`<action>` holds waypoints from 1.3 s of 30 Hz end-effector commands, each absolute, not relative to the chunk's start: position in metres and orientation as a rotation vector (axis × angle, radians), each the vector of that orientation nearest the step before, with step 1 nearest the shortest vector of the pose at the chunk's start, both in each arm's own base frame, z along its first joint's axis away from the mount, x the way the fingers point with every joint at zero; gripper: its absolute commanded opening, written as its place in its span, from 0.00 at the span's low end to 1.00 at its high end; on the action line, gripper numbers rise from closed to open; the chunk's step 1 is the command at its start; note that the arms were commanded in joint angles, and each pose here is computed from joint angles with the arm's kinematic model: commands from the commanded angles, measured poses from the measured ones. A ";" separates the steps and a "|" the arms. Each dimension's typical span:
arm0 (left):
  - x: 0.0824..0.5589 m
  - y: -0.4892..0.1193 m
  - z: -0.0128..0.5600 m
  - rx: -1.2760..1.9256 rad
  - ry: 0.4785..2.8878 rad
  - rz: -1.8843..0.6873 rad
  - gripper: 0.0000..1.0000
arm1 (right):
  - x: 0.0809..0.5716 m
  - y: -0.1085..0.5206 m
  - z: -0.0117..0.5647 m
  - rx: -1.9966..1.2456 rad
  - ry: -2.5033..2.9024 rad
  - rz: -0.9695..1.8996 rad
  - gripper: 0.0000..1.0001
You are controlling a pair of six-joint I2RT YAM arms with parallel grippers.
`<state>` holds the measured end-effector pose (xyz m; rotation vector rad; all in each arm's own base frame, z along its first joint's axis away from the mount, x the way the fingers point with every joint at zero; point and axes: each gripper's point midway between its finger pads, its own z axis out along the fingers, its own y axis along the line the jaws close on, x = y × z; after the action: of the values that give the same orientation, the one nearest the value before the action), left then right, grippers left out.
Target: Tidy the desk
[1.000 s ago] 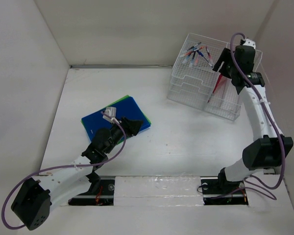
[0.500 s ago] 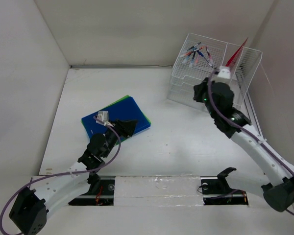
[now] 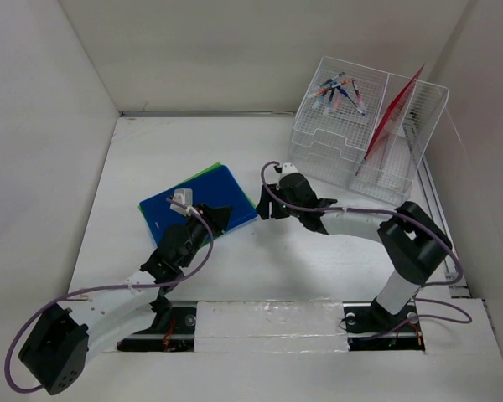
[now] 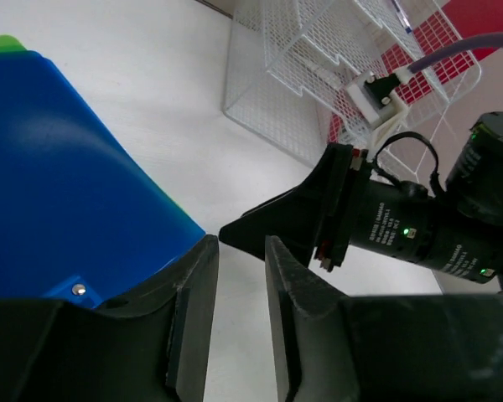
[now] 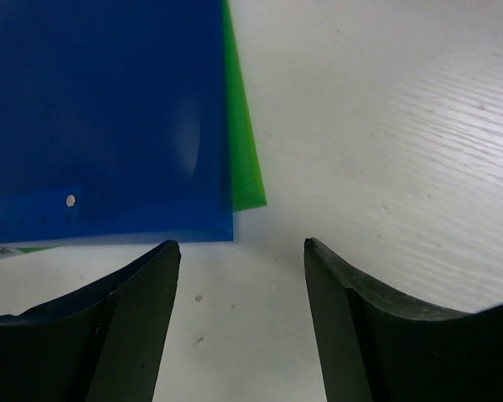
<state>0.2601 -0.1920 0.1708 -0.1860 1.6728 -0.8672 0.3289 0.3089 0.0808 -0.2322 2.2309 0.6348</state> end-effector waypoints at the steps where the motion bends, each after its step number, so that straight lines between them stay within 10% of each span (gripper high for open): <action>1: 0.267 -0.192 0.199 -0.212 1.599 -0.876 0.26 | 0.348 0.345 0.111 -0.248 2.074 0.831 0.67; 11: 0.271 -0.167 0.181 -0.333 1.673 -0.742 0.46 | 0.351 0.341 0.082 -0.220 2.137 0.982 0.56; 25: 0.279 -0.164 0.182 -0.361 1.696 -0.687 0.51 | 0.314 0.343 0.057 -0.129 2.270 1.106 0.76; 39: 0.277 -0.164 0.183 -0.346 1.690 -0.693 0.55 | 0.323 0.363 0.053 -0.034 2.257 1.289 0.59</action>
<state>0.2729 -0.1611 0.1557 -0.3432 1.7601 -0.6566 0.3137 0.3557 0.0453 -0.0518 2.3018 1.2429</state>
